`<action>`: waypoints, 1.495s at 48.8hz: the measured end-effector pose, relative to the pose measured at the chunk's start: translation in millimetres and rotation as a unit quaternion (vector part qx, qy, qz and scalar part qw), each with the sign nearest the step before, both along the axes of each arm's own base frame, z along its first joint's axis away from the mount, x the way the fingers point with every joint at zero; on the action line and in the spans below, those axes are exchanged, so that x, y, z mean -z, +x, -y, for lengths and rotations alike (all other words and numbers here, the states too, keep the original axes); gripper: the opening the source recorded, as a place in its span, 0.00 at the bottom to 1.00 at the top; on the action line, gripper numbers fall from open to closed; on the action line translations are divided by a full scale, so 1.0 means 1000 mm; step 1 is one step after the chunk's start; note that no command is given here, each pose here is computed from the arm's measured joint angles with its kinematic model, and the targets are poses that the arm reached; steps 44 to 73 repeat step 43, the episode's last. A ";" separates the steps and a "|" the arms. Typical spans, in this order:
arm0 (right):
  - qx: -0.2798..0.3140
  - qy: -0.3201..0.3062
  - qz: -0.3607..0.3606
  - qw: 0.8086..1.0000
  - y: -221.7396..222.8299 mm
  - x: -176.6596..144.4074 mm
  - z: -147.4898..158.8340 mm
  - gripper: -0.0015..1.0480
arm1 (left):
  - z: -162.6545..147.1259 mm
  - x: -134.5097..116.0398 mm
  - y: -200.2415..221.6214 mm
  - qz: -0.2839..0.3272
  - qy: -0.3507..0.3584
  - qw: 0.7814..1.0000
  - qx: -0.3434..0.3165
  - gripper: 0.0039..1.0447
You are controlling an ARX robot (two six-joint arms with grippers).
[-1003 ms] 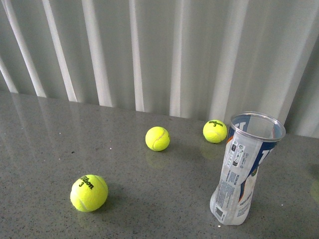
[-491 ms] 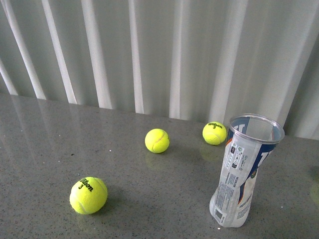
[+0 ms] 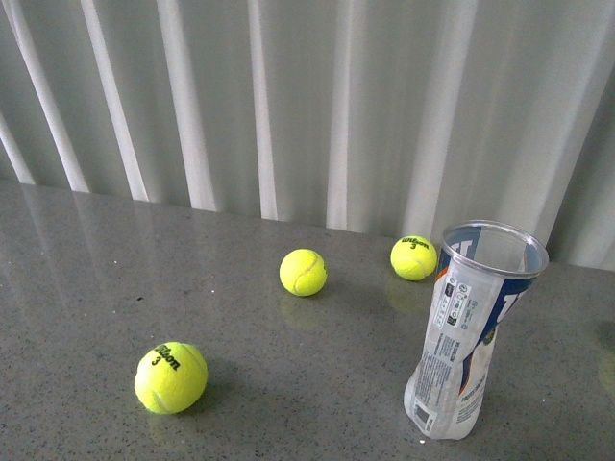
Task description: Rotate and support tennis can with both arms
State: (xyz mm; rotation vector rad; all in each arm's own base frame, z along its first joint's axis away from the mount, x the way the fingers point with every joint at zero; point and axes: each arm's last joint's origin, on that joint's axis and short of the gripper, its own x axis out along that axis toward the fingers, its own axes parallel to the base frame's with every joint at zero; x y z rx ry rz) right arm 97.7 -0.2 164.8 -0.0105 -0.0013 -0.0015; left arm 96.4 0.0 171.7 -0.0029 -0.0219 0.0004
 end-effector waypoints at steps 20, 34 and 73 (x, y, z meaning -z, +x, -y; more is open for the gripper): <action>0.000 0.000 0.000 1.000 0.000 0.000 0.000 0.93 | 0.000 0.000 0.000 0.000 0.000 1.000 0.000 0.84; 0.000 0.000 0.000 1.000 0.000 0.000 0.000 0.93 | 0.000 0.000 0.000 0.000 0.000 1.000 0.000 0.94; 0.000 0.000 0.000 1.000 0.000 0.000 0.000 0.93 | 0.000 0.000 0.000 0.000 0.000 1.000 0.000 0.94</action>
